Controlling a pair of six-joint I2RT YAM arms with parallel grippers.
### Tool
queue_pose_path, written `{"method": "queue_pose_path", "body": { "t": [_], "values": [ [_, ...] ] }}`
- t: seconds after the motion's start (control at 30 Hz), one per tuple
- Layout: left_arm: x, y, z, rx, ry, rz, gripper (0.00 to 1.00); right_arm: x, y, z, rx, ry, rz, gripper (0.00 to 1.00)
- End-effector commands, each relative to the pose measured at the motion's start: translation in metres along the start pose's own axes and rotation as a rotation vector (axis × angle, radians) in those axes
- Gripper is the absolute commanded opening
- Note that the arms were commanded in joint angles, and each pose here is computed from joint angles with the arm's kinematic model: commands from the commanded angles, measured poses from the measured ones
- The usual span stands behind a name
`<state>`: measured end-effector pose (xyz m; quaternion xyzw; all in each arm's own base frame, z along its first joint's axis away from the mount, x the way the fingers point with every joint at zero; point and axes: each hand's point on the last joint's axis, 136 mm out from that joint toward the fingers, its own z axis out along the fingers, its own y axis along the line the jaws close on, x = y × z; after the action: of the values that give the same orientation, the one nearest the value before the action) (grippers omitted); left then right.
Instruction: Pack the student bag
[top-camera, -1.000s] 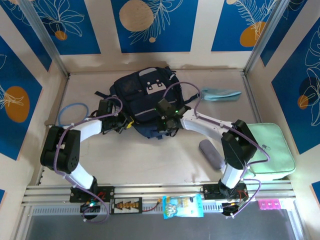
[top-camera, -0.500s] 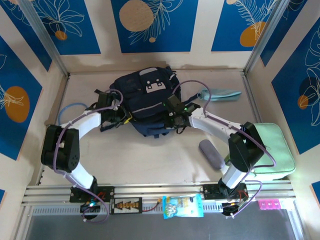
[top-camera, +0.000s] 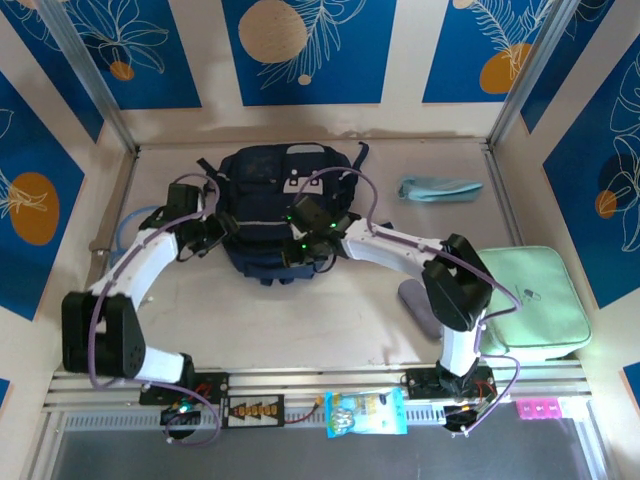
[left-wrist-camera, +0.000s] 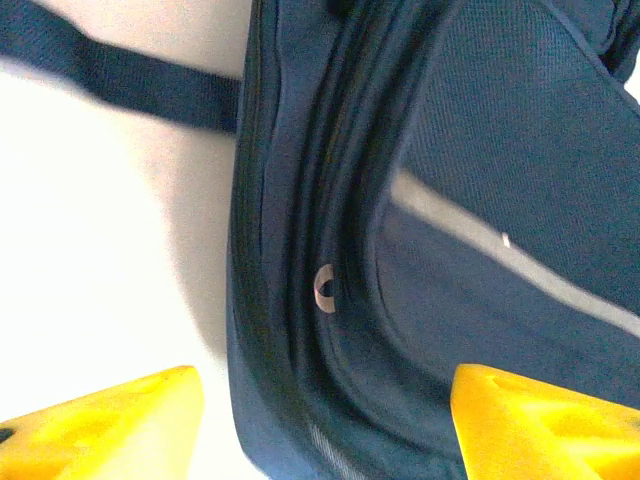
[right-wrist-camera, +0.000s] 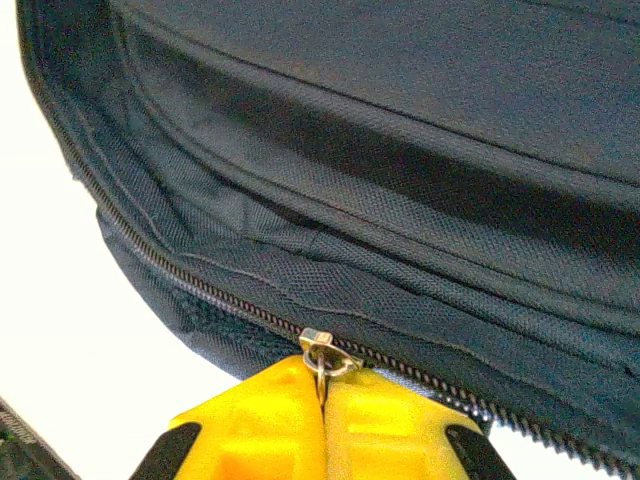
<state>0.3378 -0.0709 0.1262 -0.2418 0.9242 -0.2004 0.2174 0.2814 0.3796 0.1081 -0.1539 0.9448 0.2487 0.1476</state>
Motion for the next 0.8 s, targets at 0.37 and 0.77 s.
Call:
{"method": "queue_pose_path", "body": {
  "t": [0.37,0.77],
  "values": [
    [0.040,-0.007,-0.024,0.087,0.075,-0.251,0.59,-0.017,0.056,0.027,-0.170,0.009,-0.043,0.00],
    [0.051,-0.024,-0.001,0.050,0.107,-0.278,0.55,-0.014,0.056,0.025,-0.172,0.013,-0.038,0.00]
  ]
}}
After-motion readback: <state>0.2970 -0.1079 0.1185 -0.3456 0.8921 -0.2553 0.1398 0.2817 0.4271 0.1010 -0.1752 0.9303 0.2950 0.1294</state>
